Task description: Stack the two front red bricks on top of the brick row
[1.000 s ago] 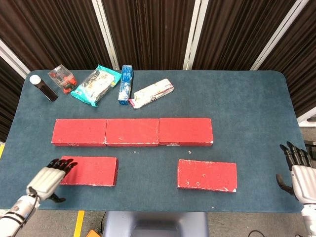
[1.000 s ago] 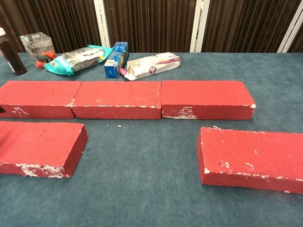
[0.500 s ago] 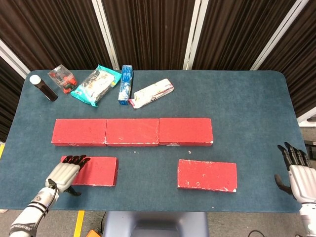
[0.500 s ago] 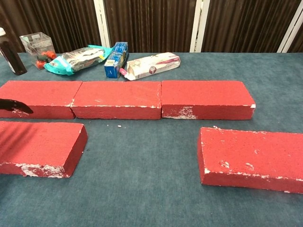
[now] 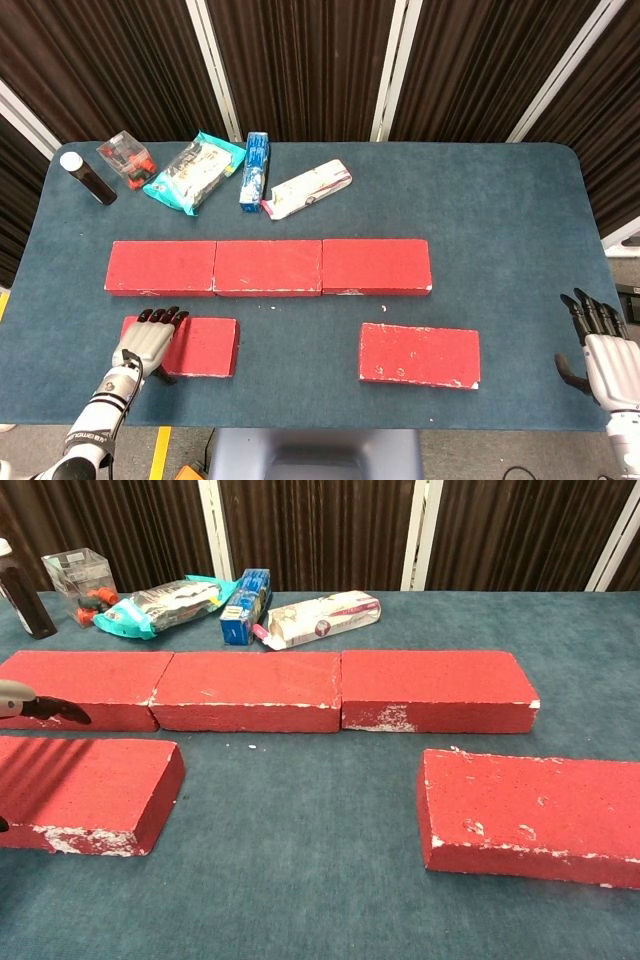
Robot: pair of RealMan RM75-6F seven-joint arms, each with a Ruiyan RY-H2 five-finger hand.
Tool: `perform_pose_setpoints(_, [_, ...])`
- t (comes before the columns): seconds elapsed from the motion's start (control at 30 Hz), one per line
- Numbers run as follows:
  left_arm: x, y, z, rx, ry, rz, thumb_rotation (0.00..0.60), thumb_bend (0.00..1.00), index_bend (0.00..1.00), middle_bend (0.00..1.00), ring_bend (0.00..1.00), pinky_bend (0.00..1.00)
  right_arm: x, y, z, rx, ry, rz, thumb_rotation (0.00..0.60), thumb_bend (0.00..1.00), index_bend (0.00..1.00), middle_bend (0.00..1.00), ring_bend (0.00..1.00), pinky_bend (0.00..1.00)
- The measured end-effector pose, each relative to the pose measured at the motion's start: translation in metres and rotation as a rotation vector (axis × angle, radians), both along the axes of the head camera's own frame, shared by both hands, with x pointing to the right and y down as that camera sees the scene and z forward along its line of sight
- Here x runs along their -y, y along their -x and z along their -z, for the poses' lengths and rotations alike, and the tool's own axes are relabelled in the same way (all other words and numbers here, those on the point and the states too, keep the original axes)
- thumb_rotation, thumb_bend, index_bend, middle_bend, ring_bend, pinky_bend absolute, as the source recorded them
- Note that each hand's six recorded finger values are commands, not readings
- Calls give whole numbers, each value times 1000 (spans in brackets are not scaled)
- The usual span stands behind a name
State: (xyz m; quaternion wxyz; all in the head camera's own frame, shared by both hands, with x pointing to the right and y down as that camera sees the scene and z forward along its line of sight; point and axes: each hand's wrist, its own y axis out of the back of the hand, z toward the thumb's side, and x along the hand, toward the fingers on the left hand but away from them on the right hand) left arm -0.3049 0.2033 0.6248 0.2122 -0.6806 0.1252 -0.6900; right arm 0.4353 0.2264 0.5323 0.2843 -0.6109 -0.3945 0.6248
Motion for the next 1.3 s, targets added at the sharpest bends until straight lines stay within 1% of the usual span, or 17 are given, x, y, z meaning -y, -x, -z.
perform_pose_setpoints(0.47, [0,5,-16,14,19,11,600,0,0,0,0,46,-1,3,-3,6,19,11,600,467,79,0,0,0])
perform_pose_setpoints(0.73, [1,3,-21,10,12,4,600,0,0,0,0,57,-1,4,-4,3,19,10,600,467,79,0,0,0])
perform_pose_setpoints(1.3, [1,8,-27,48,5,3,600,0,0,0,0,83,-1,4,-5,3,24,10,600,467,80,0,0,0])
